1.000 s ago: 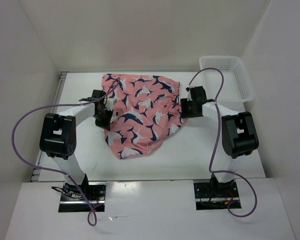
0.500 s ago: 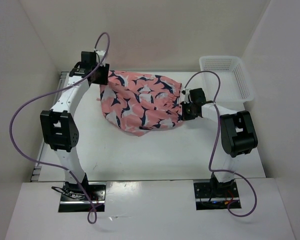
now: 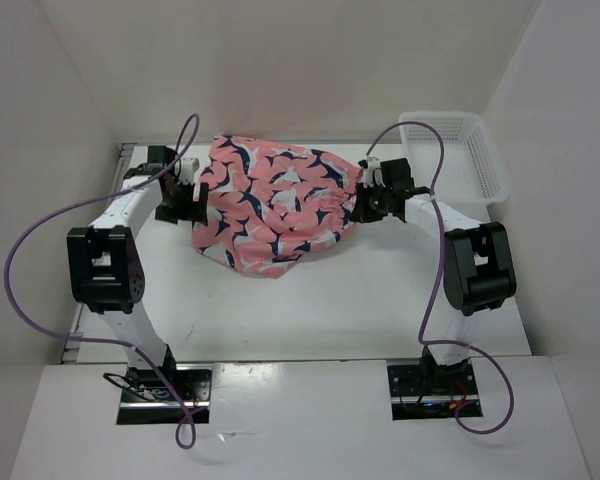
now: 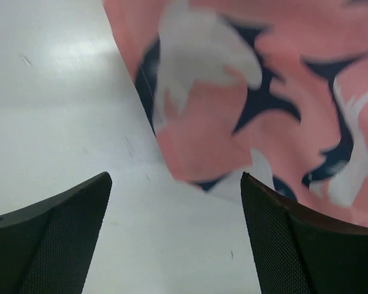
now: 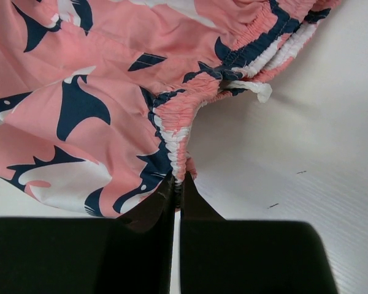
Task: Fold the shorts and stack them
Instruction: Flatten the shorts out
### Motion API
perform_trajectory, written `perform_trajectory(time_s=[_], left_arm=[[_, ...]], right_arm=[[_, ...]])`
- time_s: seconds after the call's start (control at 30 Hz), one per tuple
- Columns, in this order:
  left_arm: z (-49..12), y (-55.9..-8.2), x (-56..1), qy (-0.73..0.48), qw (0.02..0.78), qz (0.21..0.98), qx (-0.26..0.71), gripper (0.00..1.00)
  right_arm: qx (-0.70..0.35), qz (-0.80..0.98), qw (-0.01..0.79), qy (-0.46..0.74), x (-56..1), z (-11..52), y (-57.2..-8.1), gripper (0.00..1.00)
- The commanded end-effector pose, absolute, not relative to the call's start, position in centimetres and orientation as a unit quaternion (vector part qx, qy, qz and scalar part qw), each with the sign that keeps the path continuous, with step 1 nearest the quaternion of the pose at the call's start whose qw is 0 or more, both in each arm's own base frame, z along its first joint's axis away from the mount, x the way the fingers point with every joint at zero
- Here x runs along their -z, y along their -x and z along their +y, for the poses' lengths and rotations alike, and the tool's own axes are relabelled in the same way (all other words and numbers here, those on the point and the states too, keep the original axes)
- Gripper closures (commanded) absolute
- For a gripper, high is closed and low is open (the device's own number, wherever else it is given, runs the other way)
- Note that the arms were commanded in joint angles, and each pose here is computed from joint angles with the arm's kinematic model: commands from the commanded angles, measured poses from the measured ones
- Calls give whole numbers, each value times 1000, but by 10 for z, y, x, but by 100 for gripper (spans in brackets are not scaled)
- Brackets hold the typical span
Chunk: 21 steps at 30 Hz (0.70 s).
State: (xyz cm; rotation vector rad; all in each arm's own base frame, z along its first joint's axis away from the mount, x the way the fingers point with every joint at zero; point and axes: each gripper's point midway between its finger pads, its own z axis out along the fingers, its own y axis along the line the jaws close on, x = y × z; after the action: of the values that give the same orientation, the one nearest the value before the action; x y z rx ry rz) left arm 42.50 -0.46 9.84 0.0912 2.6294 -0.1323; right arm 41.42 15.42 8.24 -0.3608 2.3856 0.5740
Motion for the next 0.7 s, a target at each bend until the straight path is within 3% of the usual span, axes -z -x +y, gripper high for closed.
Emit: perform_trajectory(time_s=[0.0, 0.07, 0.33, 0.4, 0.47, 0.5, 0.53, 0.6, 0.67], left_arm=[[-26, -375, -88, -44, 192, 975, 103, 8], [-30, -364, -62, -42, 158, 980, 117, 8], [-43, -387, -19, -48, 142, 978, 148, 8], [-49, -385, -4, -53, 125, 979, 150, 23], [-58, -387, -6, -61, 125, 977, 161, 46], [-65, -388, -9, -62, 122, 974, 182, 74], [-68, -386, -16, -62, 113, 973, 191, 89], [-66, -417, -56, -70, 164, 967, 182, 100], [-60, -438, -98, -75, 208, 962, 162, 100]], right_arm=[[-232, 891, 363, 142, -114, 161, -431, 100], [-232, 893, 358, 142, -110, 161, -431, 100], [-223, 893, 363, 148, -111, 158, -429, 100], [-223, 897, 353, 146, -102, 157, -424, 100], [-223, 893, 362, 148, -108, 157, -425, 100], [-223, 895, 358, 147, -105, 157, -423, 100], [-223, 893, 362, 148, -109, 157, -423, 100], [-221, 892, 363, 152, -109, 156, -423, 100], [-236, 889, 360, 158, -113, 161, -419, 100]])
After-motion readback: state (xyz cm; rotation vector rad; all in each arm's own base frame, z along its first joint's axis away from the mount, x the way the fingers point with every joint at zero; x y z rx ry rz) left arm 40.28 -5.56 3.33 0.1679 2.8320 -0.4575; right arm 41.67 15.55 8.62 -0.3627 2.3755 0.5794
